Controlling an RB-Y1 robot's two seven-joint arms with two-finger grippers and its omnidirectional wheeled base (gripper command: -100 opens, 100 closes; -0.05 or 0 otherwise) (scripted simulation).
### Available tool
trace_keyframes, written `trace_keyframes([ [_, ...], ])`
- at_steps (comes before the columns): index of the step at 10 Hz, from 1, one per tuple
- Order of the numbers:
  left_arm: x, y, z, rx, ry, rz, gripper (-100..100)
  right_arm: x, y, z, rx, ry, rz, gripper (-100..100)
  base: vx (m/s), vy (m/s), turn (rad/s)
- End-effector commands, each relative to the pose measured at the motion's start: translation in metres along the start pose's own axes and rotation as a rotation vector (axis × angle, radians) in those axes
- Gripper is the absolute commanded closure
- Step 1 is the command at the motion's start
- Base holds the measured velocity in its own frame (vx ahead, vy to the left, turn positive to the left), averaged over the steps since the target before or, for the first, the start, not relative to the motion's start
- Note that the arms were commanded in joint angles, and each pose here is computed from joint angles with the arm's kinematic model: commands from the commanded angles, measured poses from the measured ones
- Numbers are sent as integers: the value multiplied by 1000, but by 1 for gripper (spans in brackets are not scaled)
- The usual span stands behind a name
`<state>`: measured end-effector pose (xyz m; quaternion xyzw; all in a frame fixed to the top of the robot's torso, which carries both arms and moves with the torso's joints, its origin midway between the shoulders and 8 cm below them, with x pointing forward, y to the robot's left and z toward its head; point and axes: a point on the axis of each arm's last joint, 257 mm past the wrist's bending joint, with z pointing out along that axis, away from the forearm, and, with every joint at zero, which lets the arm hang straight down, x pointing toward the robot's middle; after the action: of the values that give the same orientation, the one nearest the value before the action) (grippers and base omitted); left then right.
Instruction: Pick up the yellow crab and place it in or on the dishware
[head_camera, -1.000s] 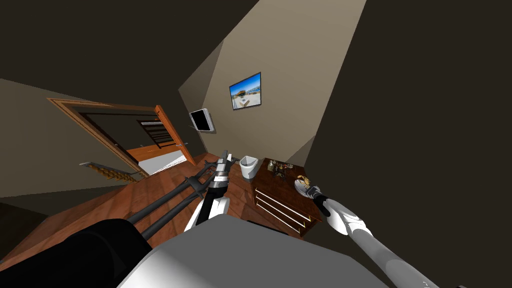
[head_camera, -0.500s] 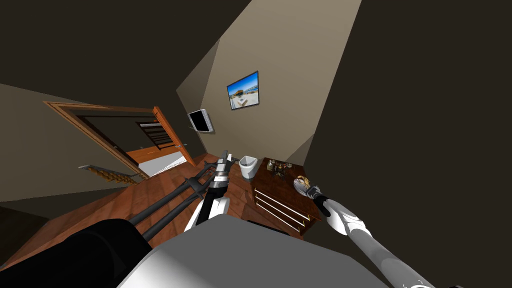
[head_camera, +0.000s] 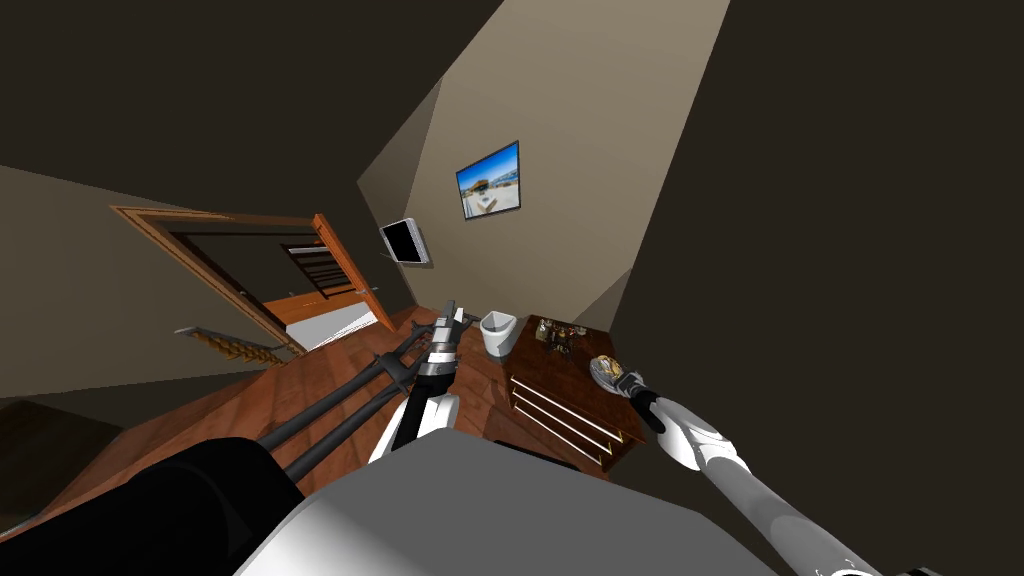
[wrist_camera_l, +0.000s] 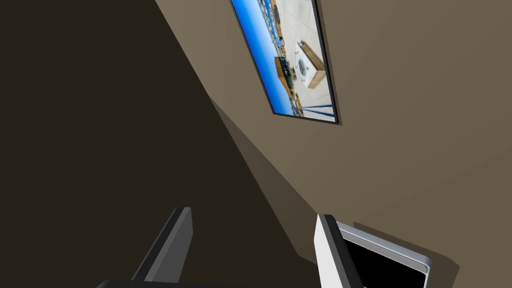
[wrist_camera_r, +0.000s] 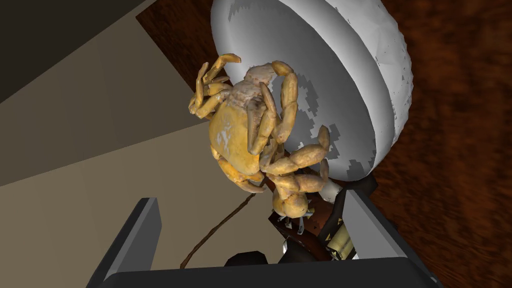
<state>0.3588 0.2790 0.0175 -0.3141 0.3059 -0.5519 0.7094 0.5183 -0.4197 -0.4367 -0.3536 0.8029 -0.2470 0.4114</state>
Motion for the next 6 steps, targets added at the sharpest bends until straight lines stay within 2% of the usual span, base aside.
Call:
trace_keyframes([
  [1,0,0,0,0,0,0,0,15,-19,0,3,11,13,-100,-61,89,138],
  [3,0,0,0,0,0,0,0,28,-40,-2,9,25,25,-100,-58,81,81],
  [4,0,0,0,0,0,0,0,28,-40,-2,9,25,25,-100,-30,39,48],
  [6,0,0,0,0,0,0,0,42,-62,-5,18,39,37,-100,-23,39,91],
])
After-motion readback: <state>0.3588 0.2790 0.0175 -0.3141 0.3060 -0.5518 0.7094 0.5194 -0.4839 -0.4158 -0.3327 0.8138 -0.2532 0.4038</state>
